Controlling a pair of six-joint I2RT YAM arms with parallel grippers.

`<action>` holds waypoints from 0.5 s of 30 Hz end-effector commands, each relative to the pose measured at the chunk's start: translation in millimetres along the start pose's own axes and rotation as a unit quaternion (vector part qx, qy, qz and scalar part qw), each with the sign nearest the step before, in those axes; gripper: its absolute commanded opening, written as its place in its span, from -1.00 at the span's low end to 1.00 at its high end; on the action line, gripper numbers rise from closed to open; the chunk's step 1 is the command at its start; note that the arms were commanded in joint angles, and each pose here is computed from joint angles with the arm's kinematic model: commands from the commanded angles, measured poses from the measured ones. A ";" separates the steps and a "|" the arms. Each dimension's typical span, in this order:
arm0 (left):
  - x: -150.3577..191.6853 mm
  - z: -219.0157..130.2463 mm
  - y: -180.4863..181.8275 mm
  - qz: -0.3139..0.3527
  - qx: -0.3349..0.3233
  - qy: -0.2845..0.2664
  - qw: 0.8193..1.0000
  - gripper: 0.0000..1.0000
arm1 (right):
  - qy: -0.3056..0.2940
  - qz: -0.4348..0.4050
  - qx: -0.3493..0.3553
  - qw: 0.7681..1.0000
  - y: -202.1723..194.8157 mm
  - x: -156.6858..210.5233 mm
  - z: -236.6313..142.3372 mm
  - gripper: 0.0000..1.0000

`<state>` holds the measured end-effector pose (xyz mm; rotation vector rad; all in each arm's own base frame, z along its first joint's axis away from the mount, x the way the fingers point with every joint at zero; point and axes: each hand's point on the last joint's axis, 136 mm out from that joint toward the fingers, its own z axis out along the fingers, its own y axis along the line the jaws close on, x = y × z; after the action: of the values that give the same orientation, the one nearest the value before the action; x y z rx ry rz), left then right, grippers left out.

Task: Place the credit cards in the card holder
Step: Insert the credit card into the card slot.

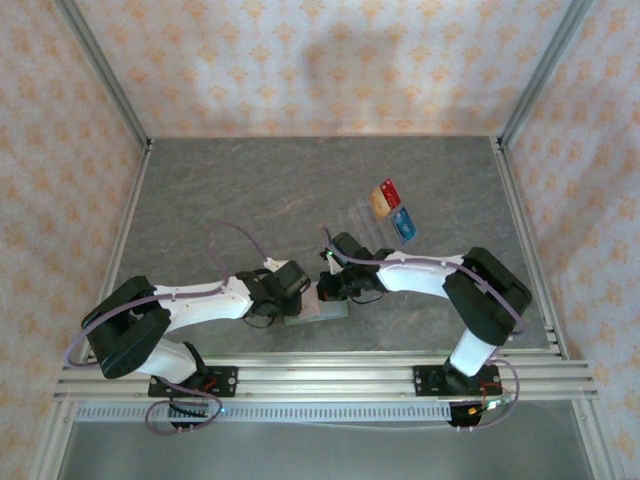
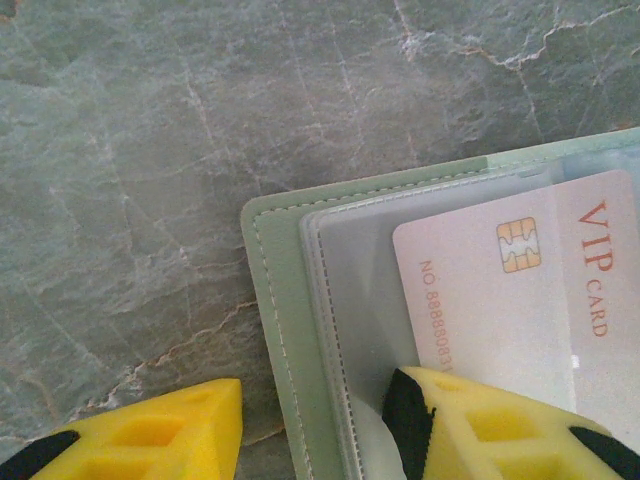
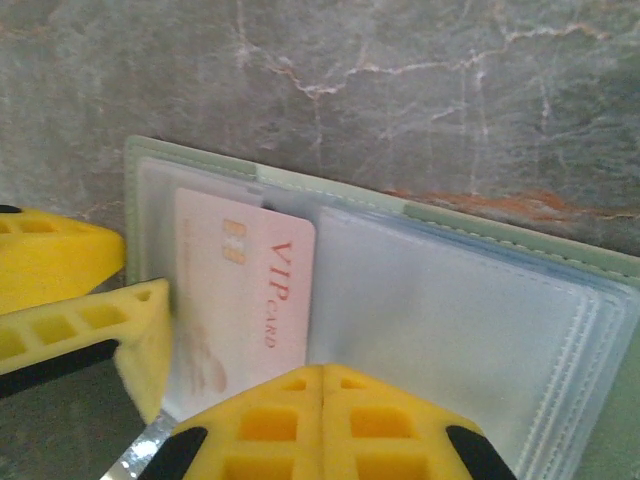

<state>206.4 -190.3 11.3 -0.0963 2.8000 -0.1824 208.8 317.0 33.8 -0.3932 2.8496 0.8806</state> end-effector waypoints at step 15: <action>42.8 22.7 34.4 0.016 -0.062 0.070 0.995 -0.09 | -0.002 -0.011 0.007 1.000 7.1 -7.7 1.8 -1.00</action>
<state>206.8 -190.5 11.0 -0.0959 2.7995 -0.1815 212.9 322.1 38.3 -0.3970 2.8374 0.8893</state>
